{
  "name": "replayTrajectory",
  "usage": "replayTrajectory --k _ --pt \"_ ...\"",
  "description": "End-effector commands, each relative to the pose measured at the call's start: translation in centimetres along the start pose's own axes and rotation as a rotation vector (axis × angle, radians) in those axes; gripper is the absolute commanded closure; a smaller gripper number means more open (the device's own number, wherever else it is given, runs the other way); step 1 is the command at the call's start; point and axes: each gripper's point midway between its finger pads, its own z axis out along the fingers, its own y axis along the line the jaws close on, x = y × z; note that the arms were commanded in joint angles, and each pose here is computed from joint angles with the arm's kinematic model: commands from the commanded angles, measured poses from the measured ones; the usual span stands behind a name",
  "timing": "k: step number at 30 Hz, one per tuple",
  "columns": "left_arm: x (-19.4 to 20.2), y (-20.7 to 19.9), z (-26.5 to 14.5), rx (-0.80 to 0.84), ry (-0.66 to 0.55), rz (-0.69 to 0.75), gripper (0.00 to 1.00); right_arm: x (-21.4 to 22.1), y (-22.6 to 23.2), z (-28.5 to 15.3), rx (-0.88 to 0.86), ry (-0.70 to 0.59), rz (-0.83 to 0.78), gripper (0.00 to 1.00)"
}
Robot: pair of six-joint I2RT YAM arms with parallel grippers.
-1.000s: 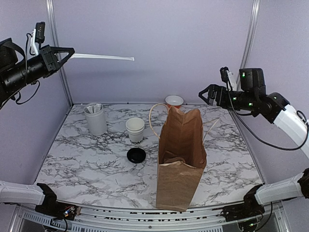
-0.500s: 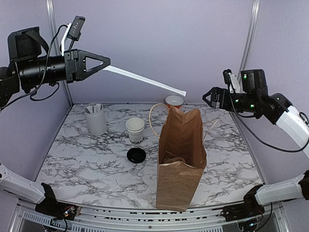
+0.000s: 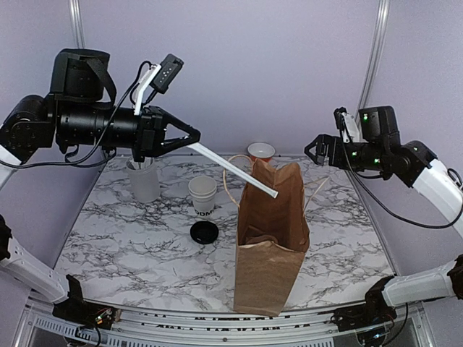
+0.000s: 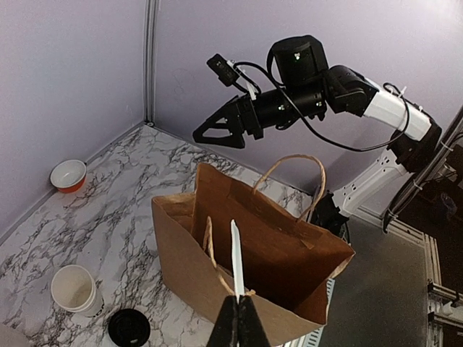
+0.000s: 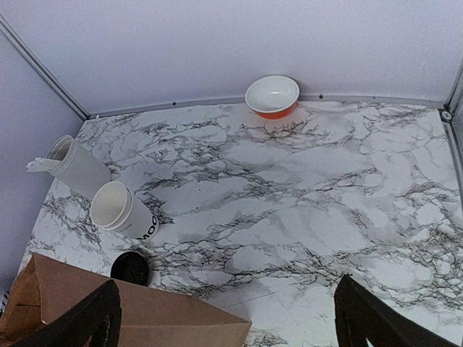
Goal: Pack the takeout coffee
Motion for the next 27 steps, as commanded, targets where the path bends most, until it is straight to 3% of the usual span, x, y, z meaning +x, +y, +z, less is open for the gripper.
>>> replayTrajectory --k 1,5,14,21,22,27 --pt "0.8 0.0 0.5 -0.032 0.049 0.037 1.00 -0.2 -0.5 -0.4 0.017 -0.016 -0.008 0.01" --pt "1.1 -0.6 1.3 -0.011 0.067 0.047 0.91 -0.1 -0.6 -0.4 0.020 -0.017 -0.010 0.00" --pt "1.1 -1.1 2.2 -0.003 0.074 0.058 0.57 0.3 -0.8 -0.2 0.028 -0.010 -0.010 0.00" --pt "-0.3 -0.4 1.3 -0.051 -0.011 0.054 0.05 0.3 -1.2 -0.1 0.044 -0.018 -0.009 0.00" --pt "-0.5 -0.1 1.2 -0.067 -0.028 0.049 0.01 0.3 -1.4 0.0 0.055 -0.021 -0.008 0.00" --pt "-1.4 4.1 0.3 -0.309 -0.104 -0.004 0.01 -0.1 -3.4 0.0 0.162 -0.072 0.015 0.00"
